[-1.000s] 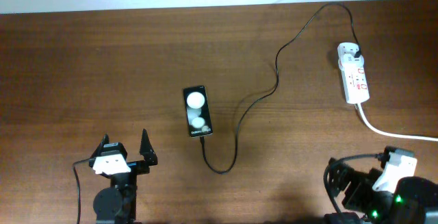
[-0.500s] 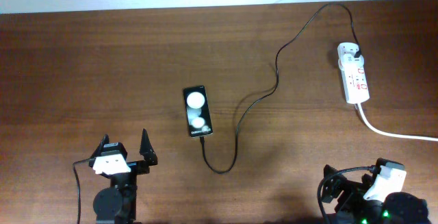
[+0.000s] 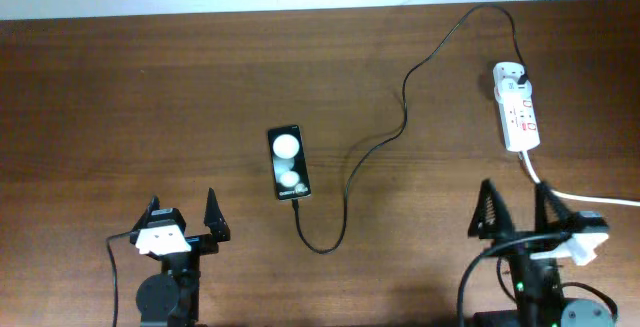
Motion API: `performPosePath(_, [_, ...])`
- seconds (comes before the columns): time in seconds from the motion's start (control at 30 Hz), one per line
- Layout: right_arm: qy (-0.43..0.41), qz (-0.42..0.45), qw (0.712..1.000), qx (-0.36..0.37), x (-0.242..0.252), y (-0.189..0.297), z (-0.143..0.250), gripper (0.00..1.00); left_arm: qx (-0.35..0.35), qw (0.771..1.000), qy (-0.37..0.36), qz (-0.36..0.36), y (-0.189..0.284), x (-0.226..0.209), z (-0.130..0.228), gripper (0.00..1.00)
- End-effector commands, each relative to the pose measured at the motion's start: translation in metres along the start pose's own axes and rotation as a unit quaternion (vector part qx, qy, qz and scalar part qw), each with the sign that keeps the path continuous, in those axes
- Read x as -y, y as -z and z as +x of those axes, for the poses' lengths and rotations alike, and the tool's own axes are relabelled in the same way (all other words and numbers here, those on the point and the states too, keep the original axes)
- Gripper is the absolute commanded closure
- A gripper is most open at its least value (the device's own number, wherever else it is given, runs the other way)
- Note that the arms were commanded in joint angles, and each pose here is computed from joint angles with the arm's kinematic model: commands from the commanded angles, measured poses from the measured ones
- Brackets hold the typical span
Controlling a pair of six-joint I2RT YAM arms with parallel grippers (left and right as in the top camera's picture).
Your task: Plug charger to phone and switch on socket
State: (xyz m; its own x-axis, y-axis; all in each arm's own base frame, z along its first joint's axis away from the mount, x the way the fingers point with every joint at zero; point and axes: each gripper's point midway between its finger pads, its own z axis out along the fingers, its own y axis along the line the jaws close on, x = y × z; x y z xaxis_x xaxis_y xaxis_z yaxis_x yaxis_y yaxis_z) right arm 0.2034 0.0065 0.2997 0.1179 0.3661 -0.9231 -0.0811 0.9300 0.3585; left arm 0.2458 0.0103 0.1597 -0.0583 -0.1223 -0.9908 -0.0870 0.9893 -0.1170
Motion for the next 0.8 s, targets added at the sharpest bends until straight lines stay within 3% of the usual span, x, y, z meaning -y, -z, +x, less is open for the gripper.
performPosePath(0.0, [-0.006, -0.007, 0.997, 0.080, 0.004, -0.008, -0.012, 0.01, 0.003, 1.000, -0.007, -0.008, 0.000, -0.003, 0.000, 0.01])
performPosePath(0.1, [-0.003, -0.029, 0.988, 0.152, 0.003, -0.009, -0.021, 0.02, 0.003, 1.000, -0.007, -0.008, 0.000, -0.003, -0.001, 0.01])
performPosePath(0.2, [-0.004, -0.025, 0.986, 0.162, 0.011, -0.012, -0.006, 0.01, 0.003, 1.000, -0.007, -0.008, 0.000, -0.003, -0.001, 0.01])
performPosePath(0.4, [0.010, 0.022, 0.999, 0.043, 0.040, -0.027, 0.069, 0.01, 0.002, 1.000, -0.007, -0.008, 0.000, -0.003, 0.000, 0.01])
performPosePath(0.57, [0.019, 0.089, 0.992, -0.084, 0.072, -0.021, 0.132, 0.01, 0.003, 1.000, -0.007, -0.008, 0.000, -0.003, -0.001, 0.01])
performPosePath(0.77, [0.028, 0.086, 0.993, -0.080, 0.070, -0.021, 0.130, 0.01, 0.003, 1.000, -0.007, -0.008, 0.000, -0.003, -0.001, 0.01])
